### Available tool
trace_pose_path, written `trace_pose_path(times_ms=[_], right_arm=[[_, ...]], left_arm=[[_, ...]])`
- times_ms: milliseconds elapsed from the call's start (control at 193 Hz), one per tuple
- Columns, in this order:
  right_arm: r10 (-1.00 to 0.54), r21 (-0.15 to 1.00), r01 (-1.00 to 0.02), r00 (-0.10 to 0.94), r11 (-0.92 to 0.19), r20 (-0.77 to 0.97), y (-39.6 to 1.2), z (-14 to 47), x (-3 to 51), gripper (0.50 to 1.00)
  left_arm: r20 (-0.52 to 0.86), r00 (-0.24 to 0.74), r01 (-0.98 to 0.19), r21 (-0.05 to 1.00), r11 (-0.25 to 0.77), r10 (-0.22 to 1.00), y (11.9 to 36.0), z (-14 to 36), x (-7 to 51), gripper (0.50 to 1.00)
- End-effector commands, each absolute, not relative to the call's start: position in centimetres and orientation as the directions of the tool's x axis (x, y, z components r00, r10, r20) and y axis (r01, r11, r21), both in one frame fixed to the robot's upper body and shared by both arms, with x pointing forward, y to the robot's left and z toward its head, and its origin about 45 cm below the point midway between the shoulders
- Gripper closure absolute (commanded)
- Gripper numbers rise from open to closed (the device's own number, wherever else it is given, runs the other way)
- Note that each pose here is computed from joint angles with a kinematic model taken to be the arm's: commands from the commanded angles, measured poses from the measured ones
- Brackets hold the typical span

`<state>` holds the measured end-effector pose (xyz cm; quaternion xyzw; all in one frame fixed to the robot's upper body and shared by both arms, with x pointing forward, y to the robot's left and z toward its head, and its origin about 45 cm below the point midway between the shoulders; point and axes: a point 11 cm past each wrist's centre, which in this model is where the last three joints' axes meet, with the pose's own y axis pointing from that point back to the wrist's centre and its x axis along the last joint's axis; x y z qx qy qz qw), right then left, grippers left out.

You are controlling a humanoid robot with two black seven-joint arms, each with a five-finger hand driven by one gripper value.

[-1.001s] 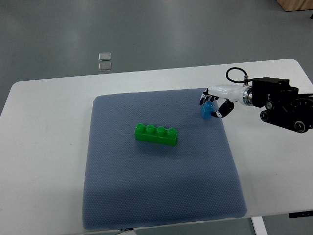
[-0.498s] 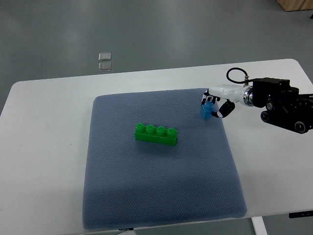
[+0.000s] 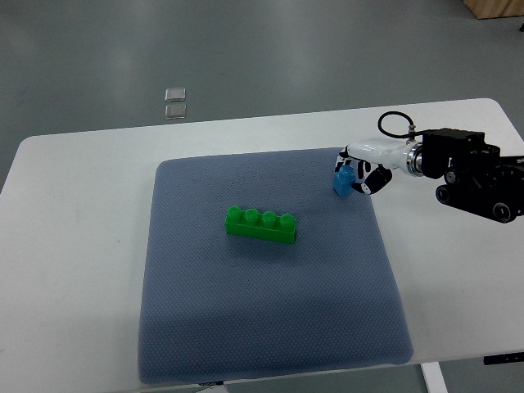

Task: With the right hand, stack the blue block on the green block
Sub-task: 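Carry the blue block with the right hand over the green block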

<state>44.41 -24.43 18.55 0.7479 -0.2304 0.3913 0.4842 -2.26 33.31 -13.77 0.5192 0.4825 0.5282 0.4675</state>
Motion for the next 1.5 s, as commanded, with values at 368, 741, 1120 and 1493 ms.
trace_pose_path(times_ms=[368,741,1120,1493], right_arm=[[0.053,0.342,-0.626,0.432,-0.701,0.900,-18.0,25.0,44.7,1.000],[0.081,0.275,-0.435,0.413,-0.857,0.907,-13.0,25.7,42.0,1.000],[0.183,0.301,-0.288,0.373,-0.909,0.909,-10.7,24.4,40.0,1.000],[0.205,0.330,-0.316,0.369,-0.890,0.907,-11.8,23.7,40.7,1.000]], left_arm=[[0.097,-0.024,0.007,0.995,-0.097,0.995,33.3,-13.8,-2.3,0.500],[0.097,-0.024,0.007,0.995,-0.097,0.995,33.3,-13.8,-2.3,0.500],[0.099,-0.024,0.007,0.995,-0.098,0.995,33.3,-13.8,-2.3,0.500],[0.097,-0.024,0.009,0.995,-0.097,0.995,33.3,-13.8,-2.3,0.500]])
